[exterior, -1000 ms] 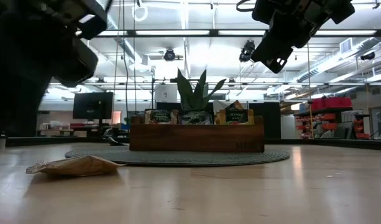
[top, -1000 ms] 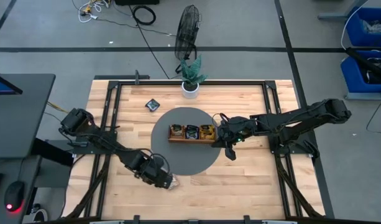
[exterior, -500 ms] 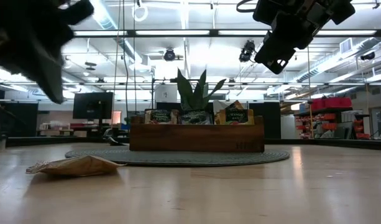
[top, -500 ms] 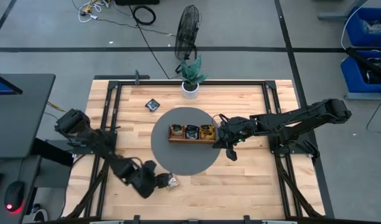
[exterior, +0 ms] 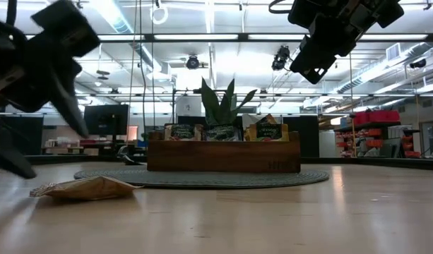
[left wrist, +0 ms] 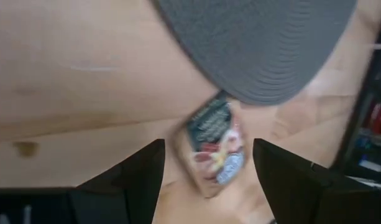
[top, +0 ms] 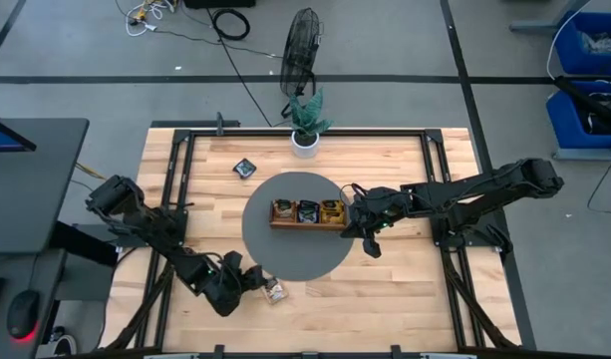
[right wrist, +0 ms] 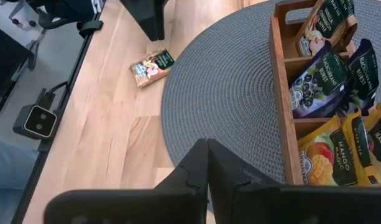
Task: Pick & Place Tea
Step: Put the brown tea bag into the left section of the wooden organizer
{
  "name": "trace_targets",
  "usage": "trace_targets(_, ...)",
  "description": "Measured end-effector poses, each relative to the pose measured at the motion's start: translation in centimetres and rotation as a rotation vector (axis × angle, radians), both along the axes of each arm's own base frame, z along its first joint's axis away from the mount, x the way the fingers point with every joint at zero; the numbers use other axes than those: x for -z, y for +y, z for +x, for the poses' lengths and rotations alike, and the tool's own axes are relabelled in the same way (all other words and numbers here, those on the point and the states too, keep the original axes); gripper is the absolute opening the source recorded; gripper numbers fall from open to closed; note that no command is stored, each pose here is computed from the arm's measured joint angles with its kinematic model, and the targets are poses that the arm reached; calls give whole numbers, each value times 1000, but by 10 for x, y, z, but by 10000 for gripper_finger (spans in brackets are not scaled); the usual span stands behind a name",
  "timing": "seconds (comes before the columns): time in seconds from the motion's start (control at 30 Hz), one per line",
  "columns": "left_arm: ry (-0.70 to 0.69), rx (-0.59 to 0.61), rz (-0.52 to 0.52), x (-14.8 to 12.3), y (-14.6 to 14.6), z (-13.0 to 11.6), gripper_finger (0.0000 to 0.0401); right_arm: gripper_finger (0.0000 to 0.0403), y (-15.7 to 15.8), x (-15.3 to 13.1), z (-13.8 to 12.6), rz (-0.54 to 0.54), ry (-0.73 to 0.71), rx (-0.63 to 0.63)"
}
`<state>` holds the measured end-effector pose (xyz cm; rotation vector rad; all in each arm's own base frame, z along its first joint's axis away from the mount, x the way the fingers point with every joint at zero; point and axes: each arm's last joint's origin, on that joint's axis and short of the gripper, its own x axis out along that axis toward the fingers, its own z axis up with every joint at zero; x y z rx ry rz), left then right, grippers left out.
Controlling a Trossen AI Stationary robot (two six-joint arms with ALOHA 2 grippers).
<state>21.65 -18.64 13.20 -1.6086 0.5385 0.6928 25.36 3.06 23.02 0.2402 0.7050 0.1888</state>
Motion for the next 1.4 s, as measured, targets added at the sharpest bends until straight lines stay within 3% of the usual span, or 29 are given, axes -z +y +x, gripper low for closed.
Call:
trace_targets(0.33, 46, 37, -56, 8, 5, -1, 247, 9, -1, 0, 0, -5, 3, 0)
trace_targets(0.83, 48, 97, -50, 7, 26, 22, 243, 9, -5, 0, 1, -23, -6, 28)
trace_targets(1.2, 35, 193, -122, 10, 18, 26, 152, 9, -6, 1, 0, -32, 8, 42)
trace_targets(1.4, 53, 184, -153, 16, 17, 27, 107, 9, -7, 1, 0, -65, 4, 55)
